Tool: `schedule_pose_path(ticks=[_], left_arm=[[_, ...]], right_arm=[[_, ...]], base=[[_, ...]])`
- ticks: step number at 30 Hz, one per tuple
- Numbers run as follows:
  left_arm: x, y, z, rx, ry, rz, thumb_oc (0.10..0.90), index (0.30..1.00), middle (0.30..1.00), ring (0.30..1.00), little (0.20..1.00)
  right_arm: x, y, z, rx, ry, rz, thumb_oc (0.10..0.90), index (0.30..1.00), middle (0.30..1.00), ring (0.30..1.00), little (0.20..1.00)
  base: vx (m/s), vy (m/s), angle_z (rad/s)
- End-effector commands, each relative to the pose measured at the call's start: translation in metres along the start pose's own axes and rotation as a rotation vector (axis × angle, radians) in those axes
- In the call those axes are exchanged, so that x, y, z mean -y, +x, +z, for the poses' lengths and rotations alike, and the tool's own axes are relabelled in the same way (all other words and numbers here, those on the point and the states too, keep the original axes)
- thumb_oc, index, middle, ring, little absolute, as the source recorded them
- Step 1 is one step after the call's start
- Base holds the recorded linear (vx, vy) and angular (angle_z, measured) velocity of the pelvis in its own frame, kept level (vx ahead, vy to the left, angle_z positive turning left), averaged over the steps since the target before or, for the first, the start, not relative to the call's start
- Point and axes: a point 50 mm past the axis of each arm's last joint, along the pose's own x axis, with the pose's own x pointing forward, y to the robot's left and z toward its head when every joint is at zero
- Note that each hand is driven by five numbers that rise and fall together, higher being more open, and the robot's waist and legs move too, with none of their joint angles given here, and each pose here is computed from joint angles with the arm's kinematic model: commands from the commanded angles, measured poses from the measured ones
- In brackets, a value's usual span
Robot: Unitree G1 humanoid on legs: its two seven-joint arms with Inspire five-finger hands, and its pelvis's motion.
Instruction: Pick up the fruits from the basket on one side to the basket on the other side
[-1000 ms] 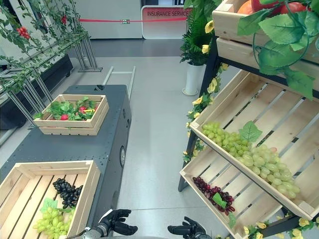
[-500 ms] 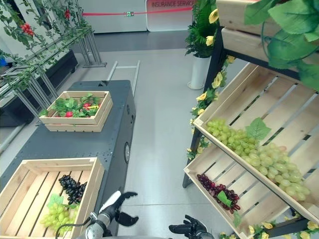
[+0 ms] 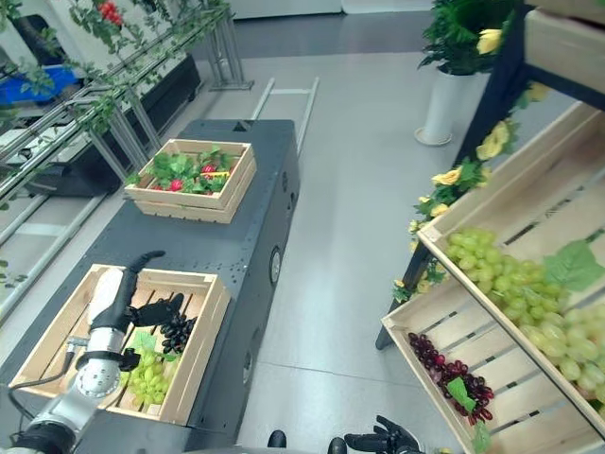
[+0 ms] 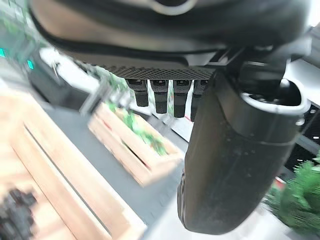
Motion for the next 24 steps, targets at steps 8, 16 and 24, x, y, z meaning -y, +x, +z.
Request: schedule_pose_path(ticks=[8, 16, 24], left_arm=[[-0.105, 0.055, 0.023, 0.107, 0.133, 0.551, 0.800, 0.900, 0.900, 0.900, 0.900], [-0.163, 0.095, 0.059, 0.159, 0.370, 0.599, 0.800, 0.900, 0.900, 0.900, 0.900], [-0.203, 0.098, 0.059, 0.088, 0.619, 0.532, 0.800, 0.900, 0.900, 0.900, 0.900]], right_arm=[[-0.017, 0.002, 0.055, 0.256, -0.100, 0.136, 0.800, 0.900, 0.900, 0.900, 0.900], [-0.038, -0.007, 0.128, 0.507, -0.032, 0.244, 0.800, 0.900, 0.900, 0.900, 0.900], [-0.051, -0.036, 0.177, 0.734, -0.012, 0.423, 0.800, 0.900, 0.900, 0.900, 0.900]], base=[[-0.08, 0.072, 0.04], [-0.16, 0.058, 0.22], [-0.06, 0.053, -0.05]])
